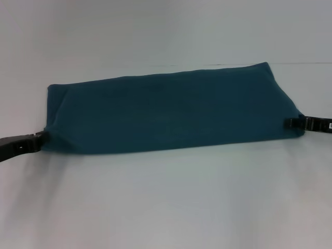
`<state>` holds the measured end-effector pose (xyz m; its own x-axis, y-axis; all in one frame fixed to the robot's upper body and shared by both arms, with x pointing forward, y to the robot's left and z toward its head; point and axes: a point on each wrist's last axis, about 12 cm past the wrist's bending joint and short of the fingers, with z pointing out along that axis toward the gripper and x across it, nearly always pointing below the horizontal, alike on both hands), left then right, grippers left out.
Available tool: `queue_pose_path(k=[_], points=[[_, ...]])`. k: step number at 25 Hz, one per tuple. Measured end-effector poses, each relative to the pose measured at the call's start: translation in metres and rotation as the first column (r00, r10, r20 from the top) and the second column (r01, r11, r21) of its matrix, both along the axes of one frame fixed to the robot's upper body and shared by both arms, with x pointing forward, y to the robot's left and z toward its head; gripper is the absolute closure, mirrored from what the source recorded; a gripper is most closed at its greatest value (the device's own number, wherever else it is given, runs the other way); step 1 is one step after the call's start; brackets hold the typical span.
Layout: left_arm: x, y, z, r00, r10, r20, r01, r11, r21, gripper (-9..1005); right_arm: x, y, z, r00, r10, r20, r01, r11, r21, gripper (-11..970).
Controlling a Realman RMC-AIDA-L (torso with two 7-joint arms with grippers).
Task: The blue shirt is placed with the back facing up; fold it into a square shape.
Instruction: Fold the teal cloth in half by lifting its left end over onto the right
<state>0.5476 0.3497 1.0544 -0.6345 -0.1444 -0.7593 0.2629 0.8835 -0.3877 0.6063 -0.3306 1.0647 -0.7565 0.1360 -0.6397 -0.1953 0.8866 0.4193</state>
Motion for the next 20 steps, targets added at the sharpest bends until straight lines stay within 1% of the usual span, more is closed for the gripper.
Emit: queue_pose_path(k=[6,14,19,20], points=[[0.000,0.000,0.000,1.000,0.000,0.000,0.000,1.000,0.001,997,-0.004,-0.002,0.000,1.000,0.012,-0.004,-0.012,1.000,0.012,624],[-0.002,0.000,-0.001,1.000,-0.002,-0.004,0.002,1.000,-0.004,997,-0.007,-0.006,0.001,1.000,0.014,-0.001,-0.014,1.000,0.010,852],[-0.004,0.001,-0.001,1.000,0.000,-0.006,-0.001,1.000,-0.006,997,-0.010,-0.010,0.003,1.000,0.011,0.008,-0.011,1.000,0.011,957],[-0.005,0.002,-0.001,1.000,0.001,-0.007,-0.001,1.000,-0.009,997,-0.011,-0.011,0.002,1.000,0.010,0.013,-0.010,1.000,0.017,957]])
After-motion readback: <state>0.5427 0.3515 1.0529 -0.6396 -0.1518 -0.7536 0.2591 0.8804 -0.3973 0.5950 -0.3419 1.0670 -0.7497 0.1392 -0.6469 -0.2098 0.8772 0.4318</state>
